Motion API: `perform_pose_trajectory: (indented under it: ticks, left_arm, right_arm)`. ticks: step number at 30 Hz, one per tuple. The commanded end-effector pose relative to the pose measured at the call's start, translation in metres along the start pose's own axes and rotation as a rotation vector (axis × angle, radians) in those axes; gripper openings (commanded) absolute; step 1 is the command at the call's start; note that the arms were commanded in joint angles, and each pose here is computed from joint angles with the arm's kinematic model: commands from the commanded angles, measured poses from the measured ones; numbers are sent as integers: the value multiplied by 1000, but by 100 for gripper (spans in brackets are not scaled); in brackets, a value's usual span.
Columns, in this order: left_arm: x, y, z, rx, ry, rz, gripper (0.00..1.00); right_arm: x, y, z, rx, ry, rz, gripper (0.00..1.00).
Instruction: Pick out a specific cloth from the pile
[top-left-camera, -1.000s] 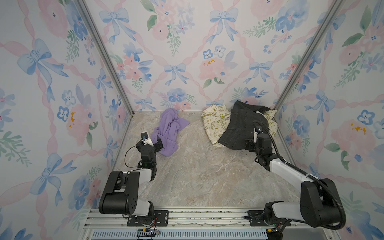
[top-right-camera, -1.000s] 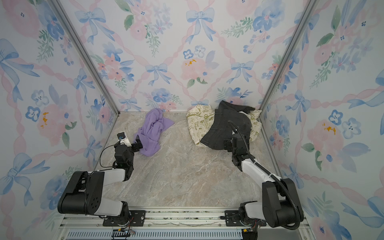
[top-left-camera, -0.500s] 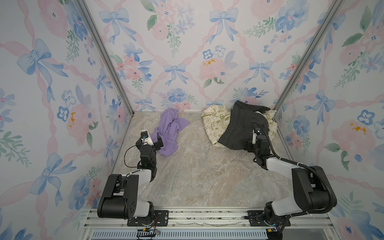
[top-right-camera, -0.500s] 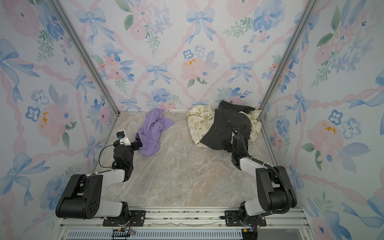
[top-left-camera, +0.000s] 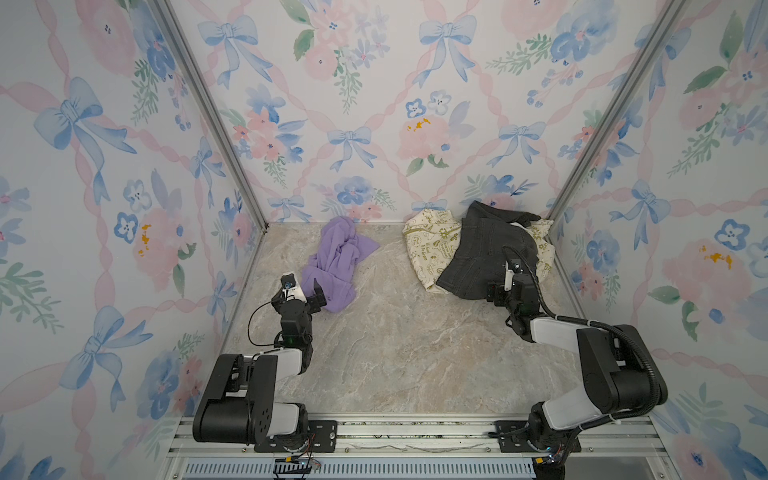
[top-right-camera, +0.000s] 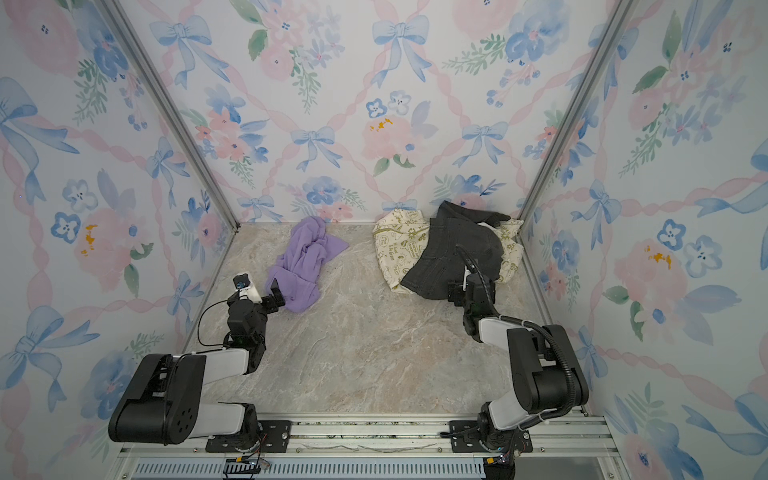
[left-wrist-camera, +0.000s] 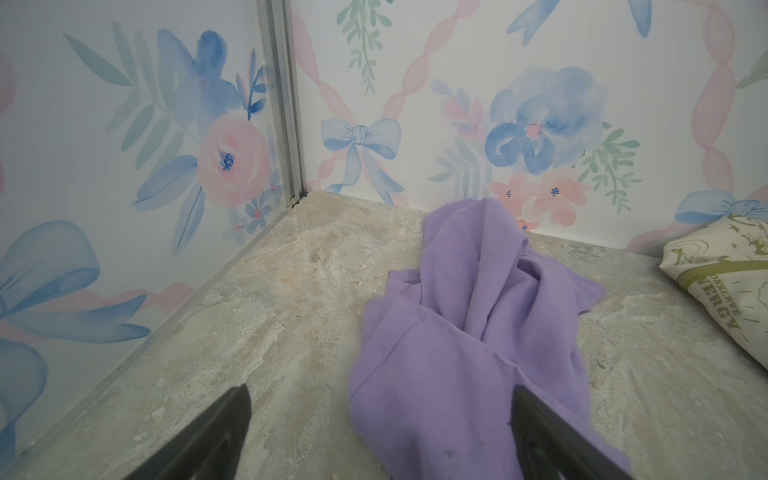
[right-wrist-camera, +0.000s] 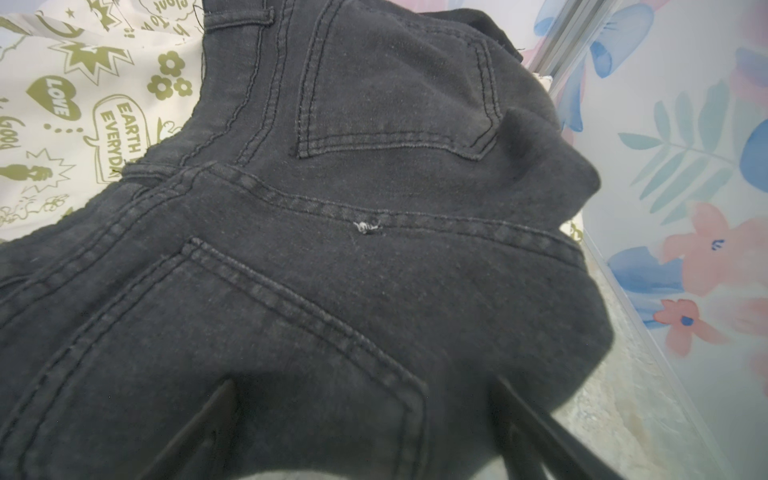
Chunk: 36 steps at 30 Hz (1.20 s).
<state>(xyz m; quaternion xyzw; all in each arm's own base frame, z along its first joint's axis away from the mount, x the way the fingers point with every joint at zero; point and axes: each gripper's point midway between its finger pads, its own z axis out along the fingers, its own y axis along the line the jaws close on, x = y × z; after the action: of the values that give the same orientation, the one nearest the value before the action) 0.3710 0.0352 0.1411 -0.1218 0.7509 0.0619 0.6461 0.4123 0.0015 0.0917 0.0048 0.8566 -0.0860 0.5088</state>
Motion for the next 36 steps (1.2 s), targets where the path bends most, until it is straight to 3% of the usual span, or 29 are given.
perform_pose_trajectory:
  ticks: [1,10,13,20,22,26,36]
  left_arm:
    - [3,1,8,-3,7,-20,98]
    - [7,-4,2,37,-7,-13,98]
    - [7,-5,2,49,-7,-11,98]
    - [17,-29,-15,187,-53,58,98]
    - [8,-22,-21,157,-132,38,98]
    - [14,-20,-13,79,-85,59,98]
    - [14,-22,-14,81,-87,70,98]
  right_arm:
    - [-9,-4,-6,1,-61,36,97]
    - [-7,-13,-14,21,-120,76,97]
    - [-1,-14,-21,10,-229,102,97]
    - [3,-15,-15,10,-171,100,97]
    - [3,-14,-15,9,-170,100,97]
    - [3,-15,-15,9,-170,101,97]
    - [3,-15,-15,11,-170,101,97]
